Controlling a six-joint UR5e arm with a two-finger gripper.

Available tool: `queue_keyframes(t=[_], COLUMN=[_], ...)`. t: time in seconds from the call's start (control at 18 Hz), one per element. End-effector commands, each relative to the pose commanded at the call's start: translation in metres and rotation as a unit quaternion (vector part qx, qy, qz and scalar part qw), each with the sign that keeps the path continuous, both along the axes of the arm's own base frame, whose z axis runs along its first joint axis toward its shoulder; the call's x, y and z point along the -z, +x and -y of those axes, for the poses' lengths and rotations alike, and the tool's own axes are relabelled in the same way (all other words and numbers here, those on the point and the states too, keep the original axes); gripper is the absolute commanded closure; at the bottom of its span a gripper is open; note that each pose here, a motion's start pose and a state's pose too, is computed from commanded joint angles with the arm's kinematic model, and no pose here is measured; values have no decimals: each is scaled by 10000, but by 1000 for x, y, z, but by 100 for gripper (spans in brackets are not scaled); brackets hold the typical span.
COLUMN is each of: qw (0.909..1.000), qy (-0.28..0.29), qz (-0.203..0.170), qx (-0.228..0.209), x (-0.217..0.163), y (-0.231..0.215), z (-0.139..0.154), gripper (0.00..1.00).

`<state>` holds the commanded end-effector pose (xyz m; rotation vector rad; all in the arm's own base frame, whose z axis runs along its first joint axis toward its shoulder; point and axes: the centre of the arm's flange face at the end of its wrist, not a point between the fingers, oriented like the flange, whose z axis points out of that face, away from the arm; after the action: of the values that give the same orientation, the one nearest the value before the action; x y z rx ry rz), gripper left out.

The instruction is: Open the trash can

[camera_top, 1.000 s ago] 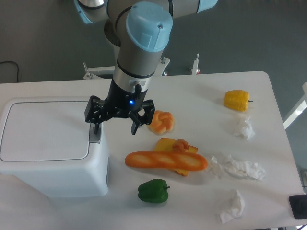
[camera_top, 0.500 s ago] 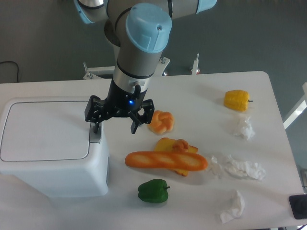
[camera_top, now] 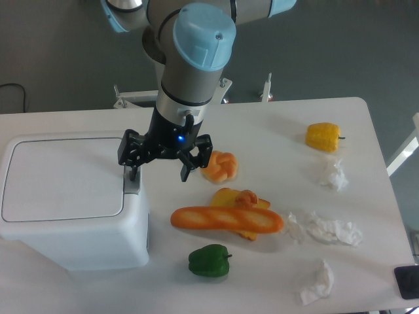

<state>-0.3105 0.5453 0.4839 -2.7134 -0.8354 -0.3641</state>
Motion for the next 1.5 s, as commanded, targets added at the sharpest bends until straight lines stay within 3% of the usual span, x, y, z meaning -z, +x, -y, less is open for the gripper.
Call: queue_keyframes(t=[0.56, 0.89, 1.22, 1.5], qw=[9999, 9999, 9973, 9917], qy=[-92, 37, 390, 227], qz=[39, -60, -544, -1060], qx=[-12, -132, -308, 688], x=[10, -5, -32, 2], y=[-2, -14, -53, -106], z=[0, 9, 42, 89], gripper=[0, 0, 0, 0])
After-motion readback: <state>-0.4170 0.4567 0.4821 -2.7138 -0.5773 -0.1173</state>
